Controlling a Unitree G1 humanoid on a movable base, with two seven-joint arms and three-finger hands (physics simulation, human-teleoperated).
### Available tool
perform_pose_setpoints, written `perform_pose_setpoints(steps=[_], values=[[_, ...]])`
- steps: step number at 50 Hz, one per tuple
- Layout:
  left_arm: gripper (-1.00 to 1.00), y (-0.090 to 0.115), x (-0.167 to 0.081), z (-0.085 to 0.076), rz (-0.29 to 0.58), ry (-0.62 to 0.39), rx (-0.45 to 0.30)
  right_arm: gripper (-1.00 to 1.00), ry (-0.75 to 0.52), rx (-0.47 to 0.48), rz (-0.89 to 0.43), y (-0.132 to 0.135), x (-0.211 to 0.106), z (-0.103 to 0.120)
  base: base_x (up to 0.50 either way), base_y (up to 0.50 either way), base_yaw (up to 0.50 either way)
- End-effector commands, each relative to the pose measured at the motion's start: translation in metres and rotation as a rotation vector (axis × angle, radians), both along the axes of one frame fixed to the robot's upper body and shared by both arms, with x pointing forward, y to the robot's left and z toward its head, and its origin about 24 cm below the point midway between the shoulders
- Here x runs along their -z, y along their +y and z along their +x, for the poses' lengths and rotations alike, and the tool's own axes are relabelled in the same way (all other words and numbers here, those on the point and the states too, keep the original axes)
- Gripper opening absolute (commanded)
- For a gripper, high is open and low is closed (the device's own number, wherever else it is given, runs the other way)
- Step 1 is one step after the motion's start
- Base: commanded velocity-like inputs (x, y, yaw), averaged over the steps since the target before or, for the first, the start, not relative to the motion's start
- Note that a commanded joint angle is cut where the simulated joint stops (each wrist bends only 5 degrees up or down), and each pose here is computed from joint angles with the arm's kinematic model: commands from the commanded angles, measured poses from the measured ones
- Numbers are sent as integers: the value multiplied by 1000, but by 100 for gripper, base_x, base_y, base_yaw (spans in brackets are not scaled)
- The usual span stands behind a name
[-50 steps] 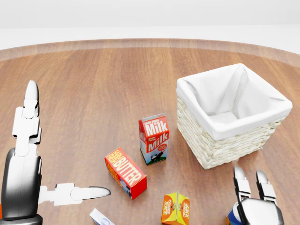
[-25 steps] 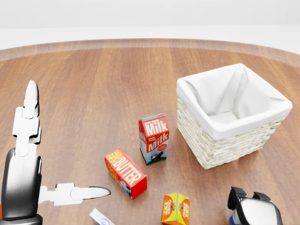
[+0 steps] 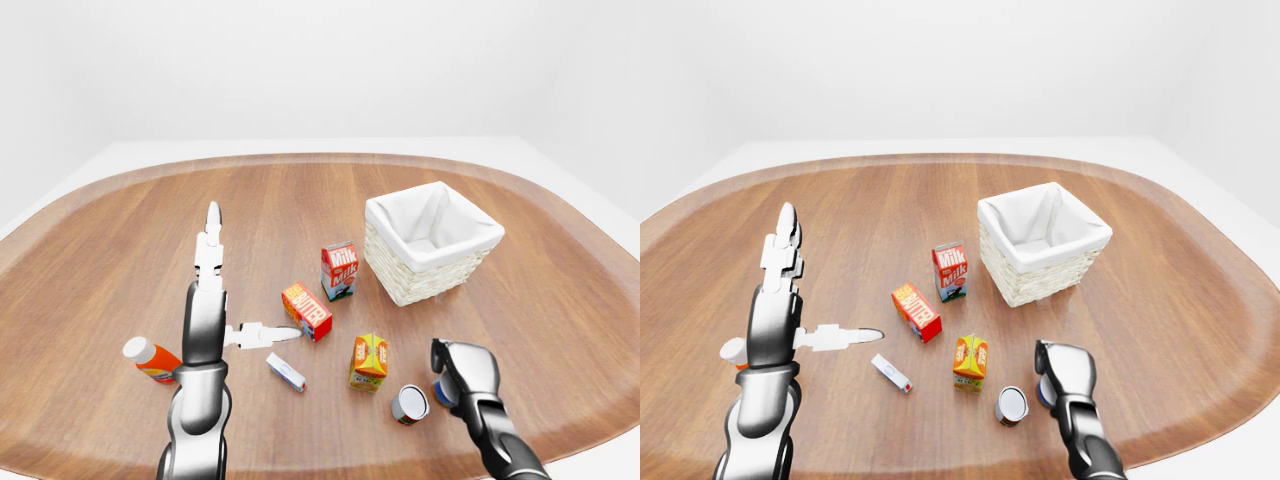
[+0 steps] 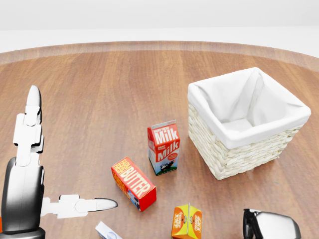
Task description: Pick up the alphabet soup and the tomato sauce, and put them in the basket.
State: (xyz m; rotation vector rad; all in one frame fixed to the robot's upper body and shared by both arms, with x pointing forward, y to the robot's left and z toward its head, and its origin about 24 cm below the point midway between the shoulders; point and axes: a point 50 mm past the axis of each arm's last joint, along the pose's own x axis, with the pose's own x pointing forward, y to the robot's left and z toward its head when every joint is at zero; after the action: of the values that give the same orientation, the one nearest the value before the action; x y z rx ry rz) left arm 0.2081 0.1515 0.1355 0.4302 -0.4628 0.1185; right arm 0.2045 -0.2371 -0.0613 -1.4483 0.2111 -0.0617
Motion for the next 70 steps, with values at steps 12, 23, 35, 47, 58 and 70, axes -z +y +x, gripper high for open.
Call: perform_pose_setpoints(steps=[12,23,35,47,58,70], values=[[100,0,-1,0,2,-3,-2,-100,-285,42,29,5,-68,-14,0,0,0],[100,0,-1,0,3,-3,-2,-100,-325,75,46,6,-82,-21,0,0,0],[100,0,-1,0,2,-3,-2,-100,-385,98,63,9,-98,-29,0,0,0],[100,0,-1,0,2,-3,-2,-100,-436,128,80,10,-114,-38,0,0,0],[100,0,-1,0,2,-3,-2,-100,-481,157,96,11,-129,-48,0,0,0],[100,0,-1,0,2,-3,-2,-100,-535,190,110,11,-145,-56,0,0,0]])
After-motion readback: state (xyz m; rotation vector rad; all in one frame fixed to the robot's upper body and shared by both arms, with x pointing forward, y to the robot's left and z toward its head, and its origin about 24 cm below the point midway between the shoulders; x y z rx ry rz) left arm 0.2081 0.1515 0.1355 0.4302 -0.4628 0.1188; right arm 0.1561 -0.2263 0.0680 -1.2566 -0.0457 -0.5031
